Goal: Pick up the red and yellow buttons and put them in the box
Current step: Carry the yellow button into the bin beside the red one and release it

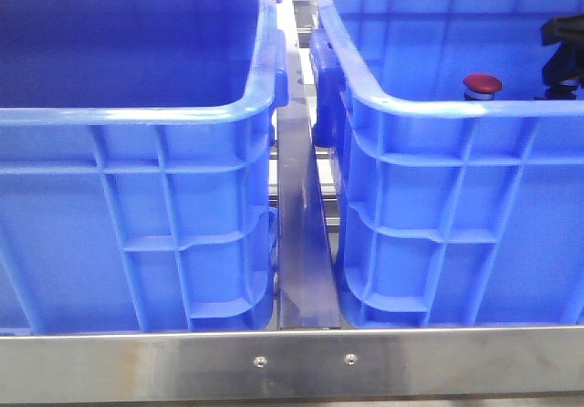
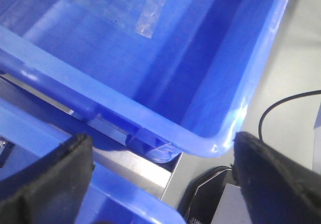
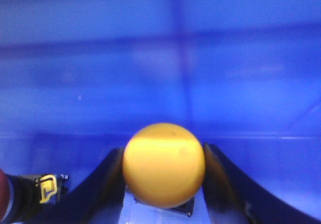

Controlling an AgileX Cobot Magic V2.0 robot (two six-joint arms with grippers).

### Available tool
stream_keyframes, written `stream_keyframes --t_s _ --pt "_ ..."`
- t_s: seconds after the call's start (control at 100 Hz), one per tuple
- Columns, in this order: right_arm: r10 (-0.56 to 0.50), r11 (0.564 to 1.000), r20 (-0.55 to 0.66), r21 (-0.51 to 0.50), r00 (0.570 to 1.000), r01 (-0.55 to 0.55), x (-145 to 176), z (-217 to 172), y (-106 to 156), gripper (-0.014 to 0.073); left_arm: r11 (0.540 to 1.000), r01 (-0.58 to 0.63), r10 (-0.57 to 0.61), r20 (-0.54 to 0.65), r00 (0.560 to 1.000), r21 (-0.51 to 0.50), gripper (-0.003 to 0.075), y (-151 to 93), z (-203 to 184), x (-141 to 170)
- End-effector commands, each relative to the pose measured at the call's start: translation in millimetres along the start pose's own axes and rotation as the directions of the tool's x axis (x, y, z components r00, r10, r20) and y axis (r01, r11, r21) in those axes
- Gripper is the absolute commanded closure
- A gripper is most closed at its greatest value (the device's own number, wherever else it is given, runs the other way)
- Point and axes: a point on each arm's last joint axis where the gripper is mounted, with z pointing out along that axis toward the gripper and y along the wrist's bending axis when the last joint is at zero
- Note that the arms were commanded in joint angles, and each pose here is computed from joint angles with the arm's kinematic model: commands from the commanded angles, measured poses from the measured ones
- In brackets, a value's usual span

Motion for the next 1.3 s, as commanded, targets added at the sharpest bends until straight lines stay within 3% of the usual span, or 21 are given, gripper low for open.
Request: stream_keyframes --t_s 0.0,0.16,0.21,0.33,0.45,0.72,1.05,1.19,1.29 --pt "-0.006 1.000 0.071 -0.004 0.997 0.006 -21 -13 2 0.0459 1.000 -0.012 0.013 0.111 0.994 -0.007 0.0176 -7 -21 -14" --pt "-0.006 1.000 0.071 -0.002 0.997 0.006 -21 -13 2 0.0423 1.000 -0.012 0.013 0.111 0.994 -0.007 0.0176 -7 -21 -14" --pt "-0.006 1.000 0.071 -0.006 0.997 0.006 -21 -13 2 0.0361 1.000 -0.012 0.013 0.111 0.994 -0.007 0.0176 -7 -21 -14" --pt "-0.006 1.000 0.069 -0.019 0.998 0.007 -21 -13 3 0.0120 1.000 -0.012 0.013 0.111 0.994 -0.007 0.0176 -7 -21 -14" --pt "-0.006 1.000 0.070 -0.019 0.998 0.007 -21 -13 3 0.0001 1.000 -0.012 0.013 0.111 0.994 -0.007 0.0176 -7 -21 -14" --pt "-0.012 0.999 0.095 -0.036 0.995 0.016 -27 -22 7 0.0000 1.000 -0.014 0.015 0.109 0.994 -0.009 0.0176 -7 -21 -14" --pt "-0.019 0.999 0.125 -0.043 0.992 0.024 -16 -72 19 0.0015 1.000 -0.020 0.022 0.108 0.994 -0.017 0.0177 -6 -21 -14" --pt "-0.025 0.998 0.151 -0.044 0.988 0.032 -8 -101 27 0.0099 0.996 0.011 -0.004 0.084 0.996 -0.084 0.0199 1 -21 -11" --pt "-0.032 0.998 0.178 -0.054 0.983 0.043 -4 -121 33 0.0232 0.985 0.050 -0.039 0.068 0.997 -0.166 0.0260 8 -22 -9"
